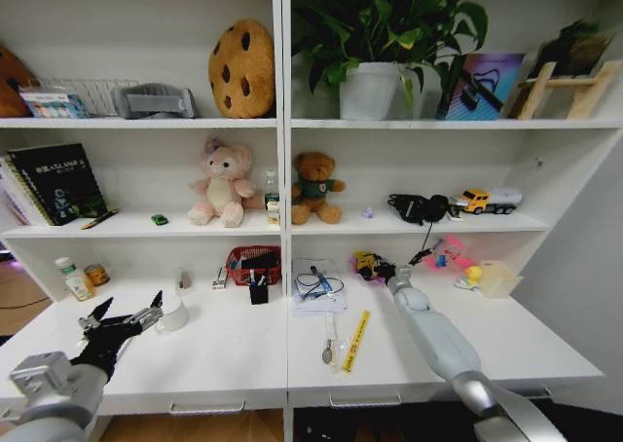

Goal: Organize the objects on the table.

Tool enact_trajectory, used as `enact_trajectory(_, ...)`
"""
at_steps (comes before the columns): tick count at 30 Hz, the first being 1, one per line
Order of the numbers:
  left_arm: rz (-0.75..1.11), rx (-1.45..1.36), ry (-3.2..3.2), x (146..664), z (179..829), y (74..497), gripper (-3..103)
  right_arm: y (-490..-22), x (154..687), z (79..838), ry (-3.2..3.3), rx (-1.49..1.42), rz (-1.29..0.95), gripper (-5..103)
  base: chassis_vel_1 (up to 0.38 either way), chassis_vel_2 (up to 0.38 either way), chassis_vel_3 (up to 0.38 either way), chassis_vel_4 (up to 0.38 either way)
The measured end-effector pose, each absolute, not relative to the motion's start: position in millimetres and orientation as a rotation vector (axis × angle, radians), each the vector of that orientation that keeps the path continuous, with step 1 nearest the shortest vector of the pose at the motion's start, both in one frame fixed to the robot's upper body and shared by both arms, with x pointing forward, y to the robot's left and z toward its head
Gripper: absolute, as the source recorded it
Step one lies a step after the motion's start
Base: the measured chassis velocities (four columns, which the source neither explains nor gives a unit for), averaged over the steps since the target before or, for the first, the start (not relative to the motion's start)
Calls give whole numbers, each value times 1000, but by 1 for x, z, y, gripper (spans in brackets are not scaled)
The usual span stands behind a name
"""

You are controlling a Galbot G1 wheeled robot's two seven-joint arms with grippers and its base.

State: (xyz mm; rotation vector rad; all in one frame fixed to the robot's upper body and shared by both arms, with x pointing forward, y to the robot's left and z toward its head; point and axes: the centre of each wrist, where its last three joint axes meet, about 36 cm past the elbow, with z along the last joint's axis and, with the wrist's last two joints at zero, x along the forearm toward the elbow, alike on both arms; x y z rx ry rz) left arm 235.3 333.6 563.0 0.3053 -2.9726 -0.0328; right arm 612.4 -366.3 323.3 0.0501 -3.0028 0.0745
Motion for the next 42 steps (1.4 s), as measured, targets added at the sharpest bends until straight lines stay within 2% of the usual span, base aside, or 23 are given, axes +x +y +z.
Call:
enact_trajectory(2, -33, 305, -2973, 235, 563, 334, 100, -370, 613, 325, -3003, 37, 76, 0, 0, 0, 0, 0)
enact_trajectory(3, -33, 305, -2973, 235, 563, 334, 100, -375, 613, 327, -3001, 26, 81, 6, 0, 0, 0, 0)
enact_trajectory(4, -33, 305, -2973, 235, 563, 334, 100, -375, 613, 327, -3001, 26, 81, 6, 0, 0, 0, 0)
enact_trajectory(5, -33, 305, -2973, 235, 563, 334, 100, -379, 613, 328, -2999, 17, 87, 11, 0, 0, 0, 0)
enact_trajectory(6, -33, 305, -2973, 235, 563, 334, 100, -385, 611, 331, -3002, 6, 94, 22, 0, 0, 0, 0)
enact_trajectory(9, -33, 305, -2973, 235, 563, 334, 100, -387, 609, 334, -3005, 0, 97, 22, 0, 0, 0, 0)
enact_trajectory(10, -33, 305, -2973, 235, 563, 334, 100, -392, 604, 337, -3010, -9, 104, 33, 0, 0, 0, 0)
enact_trajectory(11, -33, 306, -2973, 235, 563, 334, 100, -396, 598, 341, -3016, -22, 114, 38, 0, 0, 0, 0)
enact_trajectory(12, -33, 306, -2973, 235, 563, 334, 100, -396, 598, 341, -3016, -22, 114, 38, 0, 0, 0, 0)
enact_trajectory(13, -33, 305, -2973, 235, 563, 334, 100, -398, 590, 345, -3021, -27, 122, 44, 0, 0, 0, 0)
enact_trajectory(15, -33, 305, -2973, 235, 563, 334, 100, -402, 581, 350, -3025, -40, 131, 44, 0, 0, 0, 0)
enact_trajectory(16, -33, 305, -2973, 235, 563, 334, 100, -406, 563, 358, -3032, -52, 146, 54, 0, 0, 0, 0)
enact_trajectory(17, -33, 305, -2972, 235, 563, 334, 100, -406, 541, 364, -3033, -57, 151, 60, 0, 0, 0, 0)
enact_trajectory(18, -33, 305, -2972, 235, 563, 334, 100, -406, 541, 364, -3033, -57, 151, 60, 0, 0, 0, 0)
enact_trajectory(20, -33, 305, -2973, 235, 563, 334, 100, -408, 487, 373, -3009, -69, 162, 71, 0, 0, 0, 0)
enact_trajectory(23, -33, 305, -2973, 235, 563, 334, 100, -407, 457, 379, -3006, -74, 175, 76, 0, 0, 0, 0)
enact_trajectory(25, -33, 305, -2973, 235, 563, 334, 100, -392, 407, 387, -3001, -70, 179, 86, 0, 0, 0, 0)
enact_trajectory(26, -33, 305, -2973, 235, 563, 334, 100, -392, 407, 387, -3001, -70, 179, 86, 0, 0, 0, 0)
enact_trajectory(29, -33, 305, -2973, 235, 563, 334, 100, -366, 337, 405, -3014, -91, 168, 99, 0, 0, 0, 0)
enact_trajectory(37, -33, 306, -2973, 235, 563, 334, 100, -330, 261, 441, -3037, -145, 172, 100, 0, 0, 0, 0)
enact_trajectory(42, -33, 306, -2973, 235, 563, 334, 100, -326, 244, 451, -3058, -196, 169, 100, 0, 0, 0, 0)
